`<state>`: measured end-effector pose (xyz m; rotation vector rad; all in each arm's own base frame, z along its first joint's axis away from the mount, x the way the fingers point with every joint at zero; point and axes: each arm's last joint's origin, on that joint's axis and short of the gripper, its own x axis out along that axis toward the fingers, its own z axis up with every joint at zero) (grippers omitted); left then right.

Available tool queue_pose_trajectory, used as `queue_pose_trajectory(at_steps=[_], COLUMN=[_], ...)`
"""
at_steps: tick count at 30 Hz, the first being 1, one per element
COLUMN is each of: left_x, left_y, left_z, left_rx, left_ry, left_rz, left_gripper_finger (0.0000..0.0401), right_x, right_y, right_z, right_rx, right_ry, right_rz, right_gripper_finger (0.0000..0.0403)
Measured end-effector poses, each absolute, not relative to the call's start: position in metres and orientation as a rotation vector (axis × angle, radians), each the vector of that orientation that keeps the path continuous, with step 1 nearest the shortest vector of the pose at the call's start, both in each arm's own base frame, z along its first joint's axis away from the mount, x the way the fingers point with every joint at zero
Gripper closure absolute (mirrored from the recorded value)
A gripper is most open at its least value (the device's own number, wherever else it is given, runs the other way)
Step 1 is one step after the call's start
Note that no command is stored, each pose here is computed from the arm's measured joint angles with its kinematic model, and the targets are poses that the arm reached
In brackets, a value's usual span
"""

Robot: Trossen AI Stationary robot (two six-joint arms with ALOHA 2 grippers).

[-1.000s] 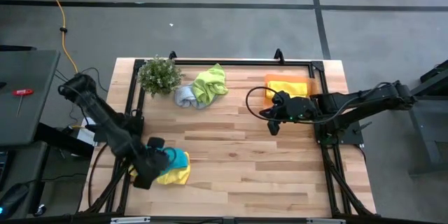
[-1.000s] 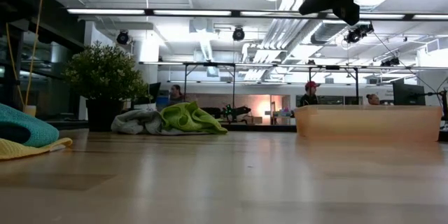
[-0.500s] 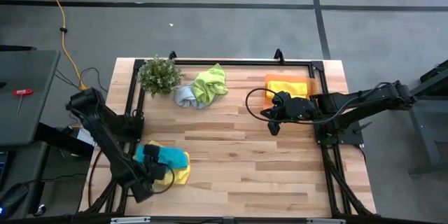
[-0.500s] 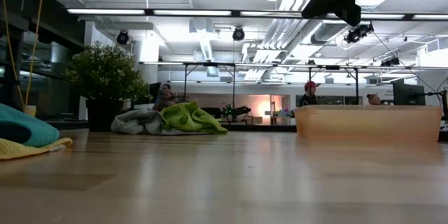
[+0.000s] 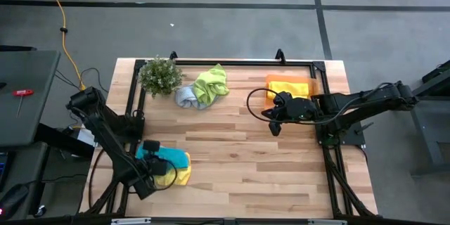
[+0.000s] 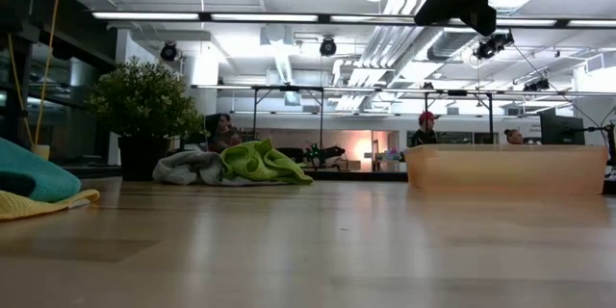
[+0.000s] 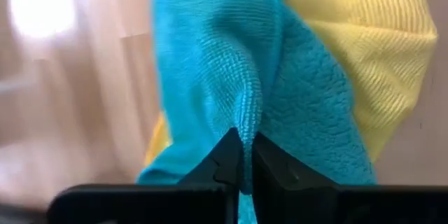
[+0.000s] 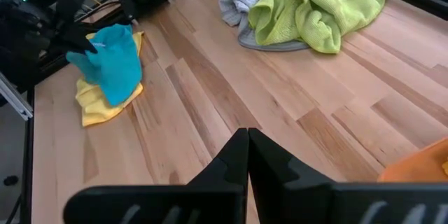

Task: Fold microfiber towels
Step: Fold the blue microfiber cloth

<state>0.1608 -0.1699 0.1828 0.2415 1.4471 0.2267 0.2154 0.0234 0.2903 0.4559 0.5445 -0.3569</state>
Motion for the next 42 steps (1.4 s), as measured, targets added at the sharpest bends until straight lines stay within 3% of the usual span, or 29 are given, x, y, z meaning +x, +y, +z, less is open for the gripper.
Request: queue_pose_trajectory(at_steps=[5,12,18,22,33,42], left_x=[0.174,0.223,0.277,0.299,0.299,0.302], left_y=[-0.148,-0.093,-0.035,-0.005,-0.005,-0.026], left_z=[0.227,0.290,0.309,0.316,0.282,0.230], left_rx=[0.244,0.201,0.121,-0.070,-0.348,-0.437], left_ry=[1.331,1.064,0.863,0.754,0.827,1.076], left_rz=[0.267,0.310,0.280,0.254,0.253,0.214], left_gripper_finger=[0.0389,0.0398,0.0400,0.0400,0.0400,0.0401], right_x=[0.216,0.217,0.217,0.217,0.224,0.263], right_y=[0.023,0.024,0.024,0.024,0.028,0.055], right_z=[0.291,0.292,0.292,0.292,0.285,0.234], right_rx=[0.458,0.461,0.454,0.463,0.477,0.392], right_ry=[0.541,0.523,0.524,0.529,0.596,0.826], right_rz=[-0.356,-0.349,-0.348,-0.333,-0.266,-0.094], right_gripper_finger=[0.0403,0.0403,0.0403,0.0403,0.0395,0.0274])
